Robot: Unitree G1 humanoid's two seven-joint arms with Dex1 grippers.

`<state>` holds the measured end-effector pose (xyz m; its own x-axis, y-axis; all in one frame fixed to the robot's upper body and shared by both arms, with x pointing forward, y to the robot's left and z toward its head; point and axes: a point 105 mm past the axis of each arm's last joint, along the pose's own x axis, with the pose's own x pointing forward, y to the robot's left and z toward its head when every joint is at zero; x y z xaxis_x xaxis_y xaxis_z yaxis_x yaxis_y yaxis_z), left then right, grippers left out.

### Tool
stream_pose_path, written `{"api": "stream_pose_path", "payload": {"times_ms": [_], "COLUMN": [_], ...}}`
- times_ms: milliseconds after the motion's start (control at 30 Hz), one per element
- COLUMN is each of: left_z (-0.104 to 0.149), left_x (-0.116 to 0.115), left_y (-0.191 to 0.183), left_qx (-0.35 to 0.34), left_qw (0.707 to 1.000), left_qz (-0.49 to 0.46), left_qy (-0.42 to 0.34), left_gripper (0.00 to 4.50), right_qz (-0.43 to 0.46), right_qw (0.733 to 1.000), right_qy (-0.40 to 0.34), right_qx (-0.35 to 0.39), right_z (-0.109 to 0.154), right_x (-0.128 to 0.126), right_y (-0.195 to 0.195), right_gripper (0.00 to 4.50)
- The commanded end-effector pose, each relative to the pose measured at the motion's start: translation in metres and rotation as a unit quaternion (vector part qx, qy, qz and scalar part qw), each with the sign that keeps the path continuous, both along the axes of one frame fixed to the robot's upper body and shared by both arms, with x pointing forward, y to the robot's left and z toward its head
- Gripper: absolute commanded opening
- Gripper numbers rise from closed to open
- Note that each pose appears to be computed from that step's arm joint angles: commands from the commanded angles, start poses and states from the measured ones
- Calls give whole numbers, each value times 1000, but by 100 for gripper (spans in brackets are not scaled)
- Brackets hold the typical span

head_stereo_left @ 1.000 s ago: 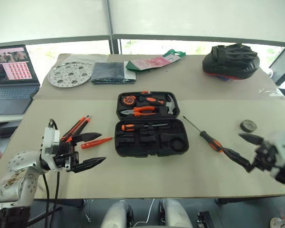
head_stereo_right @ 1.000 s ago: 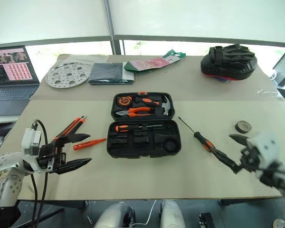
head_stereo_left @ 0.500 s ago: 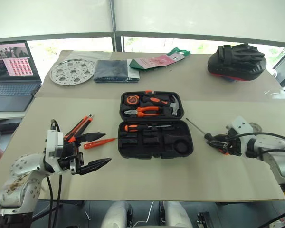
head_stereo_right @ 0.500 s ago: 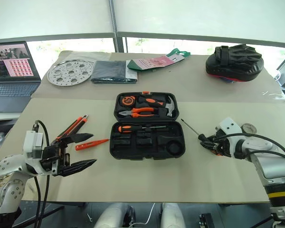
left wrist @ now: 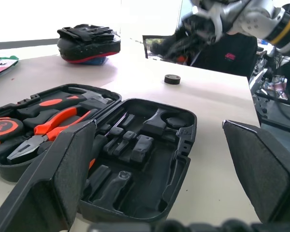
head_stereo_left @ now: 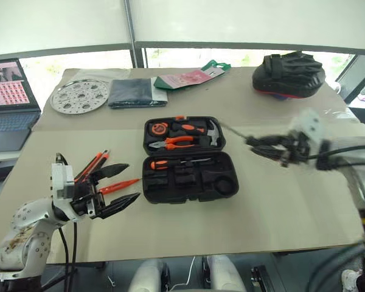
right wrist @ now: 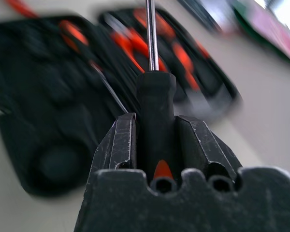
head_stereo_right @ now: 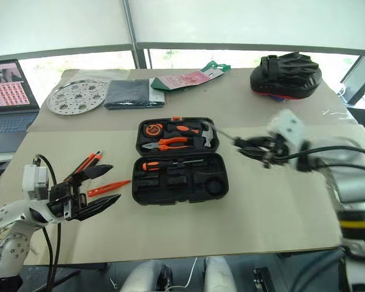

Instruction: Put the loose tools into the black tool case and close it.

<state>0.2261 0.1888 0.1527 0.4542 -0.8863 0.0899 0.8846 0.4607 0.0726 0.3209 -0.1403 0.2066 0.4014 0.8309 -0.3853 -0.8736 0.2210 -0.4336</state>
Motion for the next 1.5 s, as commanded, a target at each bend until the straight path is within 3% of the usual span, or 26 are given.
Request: {"api": "stream_pose_path", "payload": {"times_ms": [33,400,1100,1167,1367,1400,1500], "left_z": [2,-6,-3,-2,-3,-3,-4], "left_x": [-4,-13,-9,-7,-3,-2,-1], "left_y": [-2,-4,-9,-10,-9,-10,-10], "left_qx": [17,31,34,34,35,35,35], "left_qw": [1000,999,999,999,999,999,999], "left_qz": [-9,-10,-8,-7,-3,-2,0], "left_qy": [-20,-16,-21,-23,-23,-22,-22], "left_gripper": [450,450,450,450,450,450,450], "right_qz": [33,28,79,94,113,132,154], "right_qw": [998,983,975,973,981,984,986], "right_qy": [20,42,45,38,6,18,34], "right_qx": [-59,-178,-201,-207,-156,-116,-50], "right_z": [-18,-59,-67,-66,-43,-33,-19], "right_x": [8,36,32,30,34,29,24], "right_y": [21,26,47,48,54,54,49], "right_gripper": [94,94,94,194,385,412,412]}}
